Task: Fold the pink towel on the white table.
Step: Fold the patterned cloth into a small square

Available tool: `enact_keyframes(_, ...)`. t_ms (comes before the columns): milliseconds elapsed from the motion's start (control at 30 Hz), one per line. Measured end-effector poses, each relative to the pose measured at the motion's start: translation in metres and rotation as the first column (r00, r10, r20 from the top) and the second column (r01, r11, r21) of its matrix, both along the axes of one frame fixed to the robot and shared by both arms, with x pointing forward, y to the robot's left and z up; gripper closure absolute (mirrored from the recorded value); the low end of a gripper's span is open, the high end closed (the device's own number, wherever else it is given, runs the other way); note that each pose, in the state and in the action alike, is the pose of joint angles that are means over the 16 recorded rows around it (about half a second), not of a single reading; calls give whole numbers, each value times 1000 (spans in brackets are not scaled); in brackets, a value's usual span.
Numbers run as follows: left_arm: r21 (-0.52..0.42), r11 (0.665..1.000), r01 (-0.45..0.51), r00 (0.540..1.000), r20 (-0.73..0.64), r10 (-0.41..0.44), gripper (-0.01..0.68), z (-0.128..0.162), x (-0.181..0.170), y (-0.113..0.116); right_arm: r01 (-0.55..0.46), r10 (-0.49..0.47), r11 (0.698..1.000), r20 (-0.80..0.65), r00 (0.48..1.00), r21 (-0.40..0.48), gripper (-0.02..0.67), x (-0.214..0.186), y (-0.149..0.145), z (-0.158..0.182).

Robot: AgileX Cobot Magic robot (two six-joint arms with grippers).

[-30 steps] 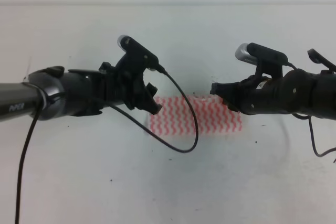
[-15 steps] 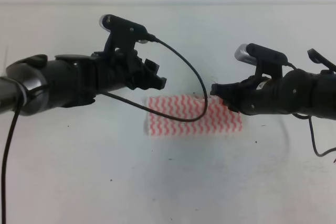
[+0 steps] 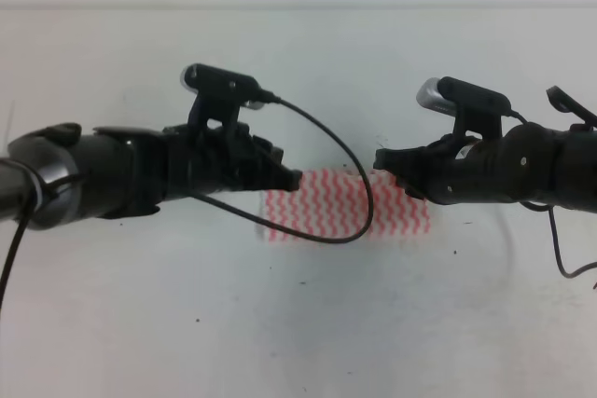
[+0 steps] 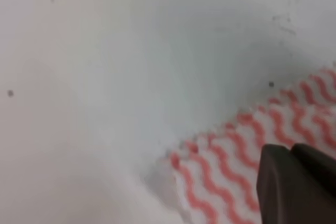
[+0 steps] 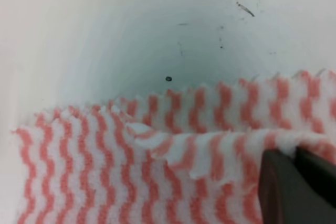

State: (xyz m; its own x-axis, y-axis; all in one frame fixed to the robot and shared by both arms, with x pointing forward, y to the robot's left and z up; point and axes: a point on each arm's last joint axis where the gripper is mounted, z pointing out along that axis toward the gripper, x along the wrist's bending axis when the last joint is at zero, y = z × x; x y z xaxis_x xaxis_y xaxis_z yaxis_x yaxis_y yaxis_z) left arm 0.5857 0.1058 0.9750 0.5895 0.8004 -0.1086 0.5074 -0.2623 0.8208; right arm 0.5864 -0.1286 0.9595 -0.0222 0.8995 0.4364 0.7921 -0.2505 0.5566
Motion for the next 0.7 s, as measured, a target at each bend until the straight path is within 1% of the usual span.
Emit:
enact_keyframes(233,11,998,62,996,-61,-61,677,-25,-5,-3,0,0,1000,1,1000,-1,666,0,0,0)
enact_keyframes(433,25,995,97,991,-92,-95,677,-43,-3,-7,-2,2,1000,0,1000,-2,666,0,0,0)
enact_keyframes(567,34,994,108,990,-94,-105,677,-50,1,-9,-2,2,1000,-1,1000,-2,666,0,0,0)
enact_keyframes(700,42,992,121,990,-77,-118,677,-50,6,-12,-2,2,1000,-1,1000,-3,666,0,0,0)
